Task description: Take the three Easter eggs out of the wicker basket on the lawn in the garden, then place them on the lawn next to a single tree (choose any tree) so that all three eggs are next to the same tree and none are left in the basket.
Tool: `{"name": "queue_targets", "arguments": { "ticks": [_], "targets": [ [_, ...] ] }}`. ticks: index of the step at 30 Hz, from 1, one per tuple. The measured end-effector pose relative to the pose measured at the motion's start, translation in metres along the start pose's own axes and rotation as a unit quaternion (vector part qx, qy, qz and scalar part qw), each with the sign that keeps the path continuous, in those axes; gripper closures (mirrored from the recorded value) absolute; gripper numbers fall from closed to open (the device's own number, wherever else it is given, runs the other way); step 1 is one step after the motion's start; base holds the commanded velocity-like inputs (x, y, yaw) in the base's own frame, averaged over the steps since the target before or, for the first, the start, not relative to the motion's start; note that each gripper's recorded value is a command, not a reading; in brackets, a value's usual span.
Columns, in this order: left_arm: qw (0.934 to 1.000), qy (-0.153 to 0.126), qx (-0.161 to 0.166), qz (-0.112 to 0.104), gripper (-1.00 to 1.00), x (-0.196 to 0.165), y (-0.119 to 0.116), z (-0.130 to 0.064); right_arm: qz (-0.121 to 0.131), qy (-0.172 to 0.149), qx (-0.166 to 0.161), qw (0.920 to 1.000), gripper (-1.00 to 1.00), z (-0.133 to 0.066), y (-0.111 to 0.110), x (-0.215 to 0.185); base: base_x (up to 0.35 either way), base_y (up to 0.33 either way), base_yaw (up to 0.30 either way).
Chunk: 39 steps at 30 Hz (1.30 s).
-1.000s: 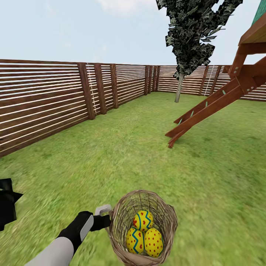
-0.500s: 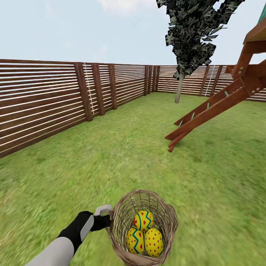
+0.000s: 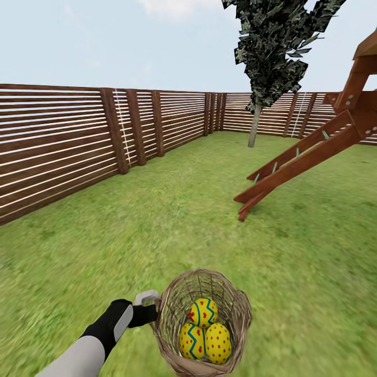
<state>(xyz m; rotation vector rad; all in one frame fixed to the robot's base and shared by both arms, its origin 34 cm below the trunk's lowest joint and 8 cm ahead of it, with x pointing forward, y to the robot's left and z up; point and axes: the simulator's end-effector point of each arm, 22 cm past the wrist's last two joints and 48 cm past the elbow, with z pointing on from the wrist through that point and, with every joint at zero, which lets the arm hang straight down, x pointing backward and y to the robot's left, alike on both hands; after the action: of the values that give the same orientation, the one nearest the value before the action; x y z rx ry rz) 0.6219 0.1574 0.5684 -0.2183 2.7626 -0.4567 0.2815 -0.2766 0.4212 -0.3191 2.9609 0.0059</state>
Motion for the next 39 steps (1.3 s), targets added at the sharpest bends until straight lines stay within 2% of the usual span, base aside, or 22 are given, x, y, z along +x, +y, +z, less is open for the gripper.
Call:
{"name": "queue_targets", "arguments": {
  "ticks": [39],
  "targets": [
    [1.0000, 0.000, 0.000, 0.001, 1.00, 0.0000, 0.0001, 0.0000, 0.000, 0.000, 0.000, 1.0000, -1.00, 0.0000, 0.0001, 0.0002, 0.319, -0.074, 0.000]
  ]
}}
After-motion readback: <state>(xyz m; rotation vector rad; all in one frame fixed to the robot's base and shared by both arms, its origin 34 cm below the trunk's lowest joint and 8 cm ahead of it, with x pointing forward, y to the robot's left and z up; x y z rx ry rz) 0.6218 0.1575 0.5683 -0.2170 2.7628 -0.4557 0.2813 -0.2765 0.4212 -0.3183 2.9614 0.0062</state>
